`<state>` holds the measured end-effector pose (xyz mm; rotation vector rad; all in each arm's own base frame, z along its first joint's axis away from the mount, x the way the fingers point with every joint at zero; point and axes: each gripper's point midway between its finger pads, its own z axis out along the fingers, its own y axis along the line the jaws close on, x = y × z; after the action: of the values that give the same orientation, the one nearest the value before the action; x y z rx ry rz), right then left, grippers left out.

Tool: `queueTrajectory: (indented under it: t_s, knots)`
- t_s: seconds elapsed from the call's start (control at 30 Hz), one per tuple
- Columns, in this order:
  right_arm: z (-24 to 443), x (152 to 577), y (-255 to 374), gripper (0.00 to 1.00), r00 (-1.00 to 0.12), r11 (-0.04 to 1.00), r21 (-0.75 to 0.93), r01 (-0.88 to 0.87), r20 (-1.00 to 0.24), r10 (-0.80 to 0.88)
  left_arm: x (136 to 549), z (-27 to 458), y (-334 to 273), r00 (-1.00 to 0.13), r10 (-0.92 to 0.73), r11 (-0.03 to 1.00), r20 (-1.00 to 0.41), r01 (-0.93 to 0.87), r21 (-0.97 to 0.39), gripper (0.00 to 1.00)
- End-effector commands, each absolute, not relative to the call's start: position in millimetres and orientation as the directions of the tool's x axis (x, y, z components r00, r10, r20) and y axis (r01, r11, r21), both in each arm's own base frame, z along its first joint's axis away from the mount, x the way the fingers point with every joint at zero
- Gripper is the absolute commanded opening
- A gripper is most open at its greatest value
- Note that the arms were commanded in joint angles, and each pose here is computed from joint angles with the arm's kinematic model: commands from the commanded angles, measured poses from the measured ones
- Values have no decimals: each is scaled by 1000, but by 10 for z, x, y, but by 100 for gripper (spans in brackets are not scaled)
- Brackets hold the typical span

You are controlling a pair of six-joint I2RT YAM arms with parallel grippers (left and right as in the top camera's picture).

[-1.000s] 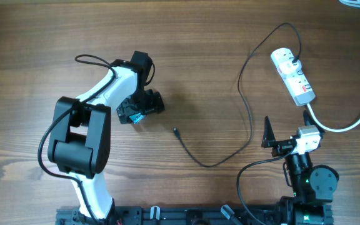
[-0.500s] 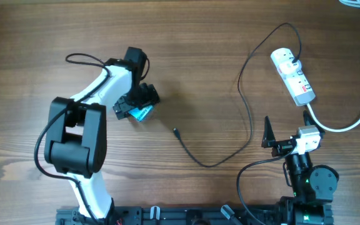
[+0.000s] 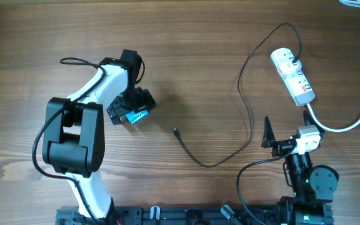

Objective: Plug charger to phone and switch on socket
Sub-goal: 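Rotate the held phone upright with the left gripper, then move the right gripper toward the phone held by the left gripper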

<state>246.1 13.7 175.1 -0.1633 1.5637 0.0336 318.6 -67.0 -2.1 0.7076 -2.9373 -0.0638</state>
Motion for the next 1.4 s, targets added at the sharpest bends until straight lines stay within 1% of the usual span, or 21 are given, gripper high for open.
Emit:
queueTrajectory:
  t_s: [0.0,0.1,0.2,0.37,0.73,0.8,0.87,0.97,1.0,1.03,1.07,1.13,1.2,1.23,1.27,1.3,1.37]
  knots:
    - [1757,2459,152,100,12,988,-73,-134,-997,-72,3171,-205,-477,-881,-469,877,68,-454,159,100]
    - [1757,2459,152,100,12,988,-72,-134,-997,-71,3360,-225,-448,-876,-482,870,5,-478,118,100]
    - [1757,2458,153,100,12,988,-72,-135,-997,-71,3490,-231,-329,-825,-564,821,-39,-565,89,100]
    - [1757,2459,152,99,12,988,-72,-134,-997,-71,3470,-230,-192,-792,-610,787,-31,-610,97,100]
    - [1757,2459,152,100,12,988,-73,-134,-997,-72,3460,-230,-234,-800,-599,795,-26,-599,96,99]
    - [1757,2461,131,100,15,987,-109,-122,-994,-108,3510,-232,-241,-800,-599,796,-41,-600,82,100]
    - [1774,2464,105,100,38,957,-273,-101,-962,-271,3568,-233,-242,-797,-601,795,-58,-603,65,100]
    - [1795,2422,340,100,85,931,-283,-230,-959,-270,3546,-238,-323,-798,-603,797,-20,-603,33,100]
    - [1822,2376,489,100,121,906,-289,-309,-957,-264,3535,-239,-378,-797,-603,797,3,-603,11,100]
    - [1851,2320,627,100,156,875,-298,-382,-954,-256,3530,-239,-419,-797,-603,798,19,-603,-6,97]
    - [1903,2293,675,100,154,878,-238,-415,-970,-191,3536,-239,-449,-799,-601,798,25,-602,-18,87]
    - [2016,2297,638,100,126,903,-150,-403,-986,-108,3550,-239,-454,-800,-600,799,20,-600,-21,85]
    - [2316,2269,642,100,143,905,-132,-404,-987,-80,3554,-239,-458,-800,-600,800,19,-600,-22,85]
    - [2500,2260,649,100,152,903,-137,-407,-985,-81,3554,-239,-458,-800,-600,800,19,-600,-22,87]
    - [2832,2283,655,99,141,901,-131,-414,-987,-79,3564,-239,-459,-800,-600,800,16,-600,-25,87]
    - [2986,2310,669,100,118,896,-120,-427,-990,-77,3574,-239,-461,-800,-600,800,13,-600,-28,86]
    - [3250,2395,727,100,32,876,-73,-476,-997,-65,3590,-238,-471,-802,-598,801,9,-598,-33,85]
